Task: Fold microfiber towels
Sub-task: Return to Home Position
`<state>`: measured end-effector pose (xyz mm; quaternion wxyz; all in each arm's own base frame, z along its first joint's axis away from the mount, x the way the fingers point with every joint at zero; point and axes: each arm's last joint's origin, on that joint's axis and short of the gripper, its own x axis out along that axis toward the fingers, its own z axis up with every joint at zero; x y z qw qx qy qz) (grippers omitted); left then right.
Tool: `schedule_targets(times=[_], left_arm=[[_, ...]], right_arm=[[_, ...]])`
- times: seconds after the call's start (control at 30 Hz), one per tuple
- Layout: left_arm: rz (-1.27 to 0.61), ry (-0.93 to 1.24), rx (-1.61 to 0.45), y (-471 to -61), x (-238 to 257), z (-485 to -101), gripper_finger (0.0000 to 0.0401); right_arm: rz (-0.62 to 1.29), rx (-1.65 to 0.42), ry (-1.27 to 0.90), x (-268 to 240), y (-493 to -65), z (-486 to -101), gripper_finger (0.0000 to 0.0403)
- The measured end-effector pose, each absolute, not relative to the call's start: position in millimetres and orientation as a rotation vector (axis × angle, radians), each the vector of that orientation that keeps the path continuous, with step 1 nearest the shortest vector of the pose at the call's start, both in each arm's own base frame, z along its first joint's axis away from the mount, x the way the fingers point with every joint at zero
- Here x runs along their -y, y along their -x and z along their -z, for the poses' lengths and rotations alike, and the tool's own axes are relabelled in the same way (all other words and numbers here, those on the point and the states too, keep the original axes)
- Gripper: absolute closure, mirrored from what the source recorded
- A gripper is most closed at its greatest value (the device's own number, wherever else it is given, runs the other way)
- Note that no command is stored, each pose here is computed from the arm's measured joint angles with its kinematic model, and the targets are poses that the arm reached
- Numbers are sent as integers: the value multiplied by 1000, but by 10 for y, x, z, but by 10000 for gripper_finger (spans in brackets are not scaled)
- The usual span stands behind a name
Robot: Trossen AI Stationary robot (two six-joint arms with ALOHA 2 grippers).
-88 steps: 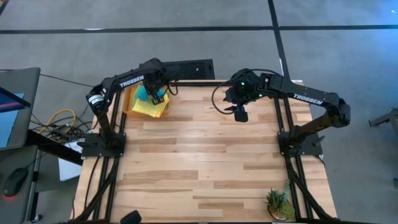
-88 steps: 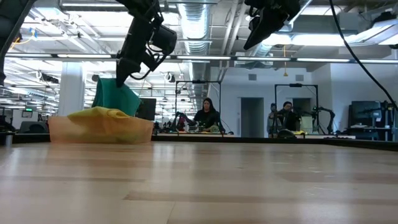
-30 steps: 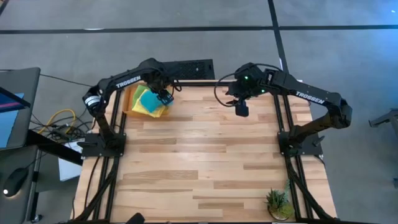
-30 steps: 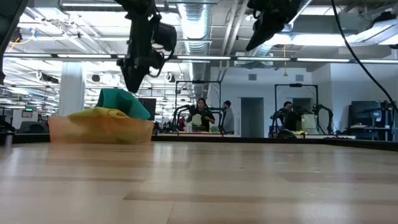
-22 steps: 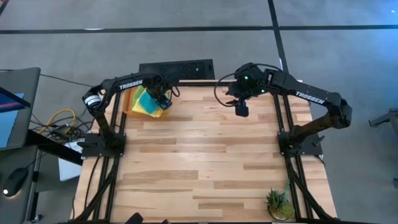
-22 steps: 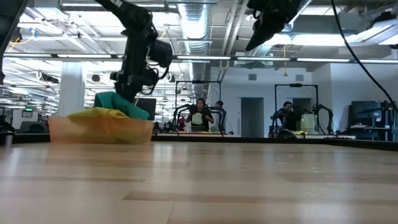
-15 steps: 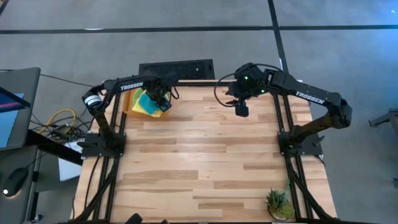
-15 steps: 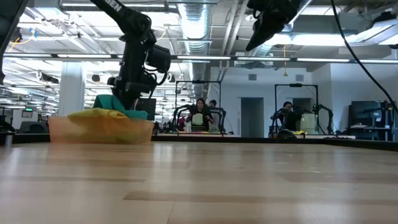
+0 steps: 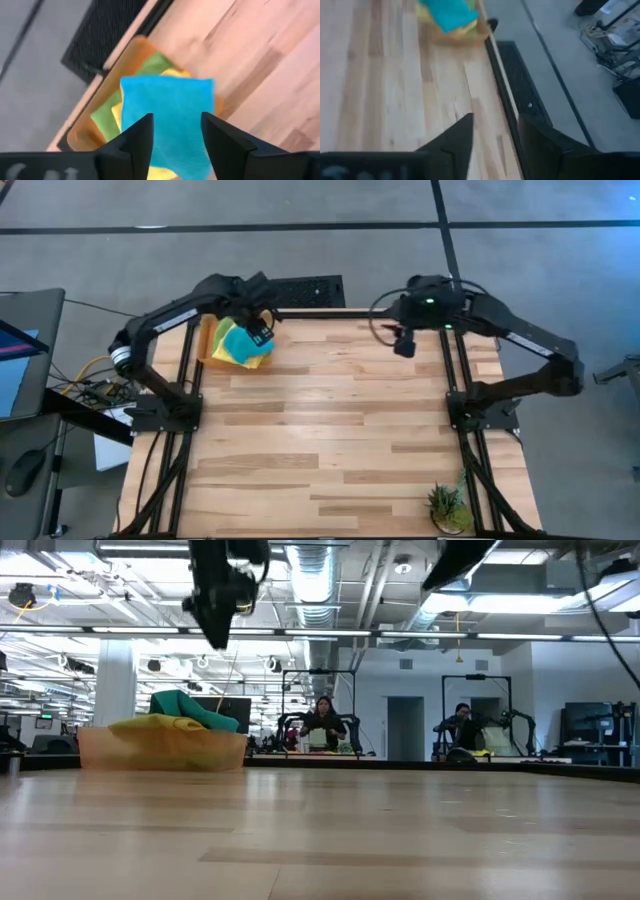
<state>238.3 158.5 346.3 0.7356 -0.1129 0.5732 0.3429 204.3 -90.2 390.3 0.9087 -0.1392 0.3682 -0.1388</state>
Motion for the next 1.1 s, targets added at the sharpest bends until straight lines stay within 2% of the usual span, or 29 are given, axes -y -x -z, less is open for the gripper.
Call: schedule_targets(times=[0.1, 0.23, 0.27, 0.33, 0.63, 0.83, 1.1], left_arm=[[-678, 212, -1164, -2352, -1377, -3640, 275], [-519, 179, -979, -2321, -1169, -3812, 349], [-488, 169, -937, -2304, -1135, -3836, 370], [-448, 151, -848, -2263, -1070, -3872, 392], [-320, 136, -597, -1935, -835, -3597, 399], [-336, 144, -425, -1663, -713, -3258, 401], [-346, 178, -227, -1354, -576, -2886, 401]], right_arm=[[321, -699, 239, 802, -1817, -4033, 270], [322, -633, 179, 642, -1526, -4153, 370], [313, -616, 166, 604, -1465, -4176, 384], [282, -564, 127, 519, -1337, -4208, 389], [184, -349, 10, 215, -846, -3983, 394], [138, -187, -41, 115, -633, -3619, 397], [99, -6, -105, 86, -612, -3071, 395]])
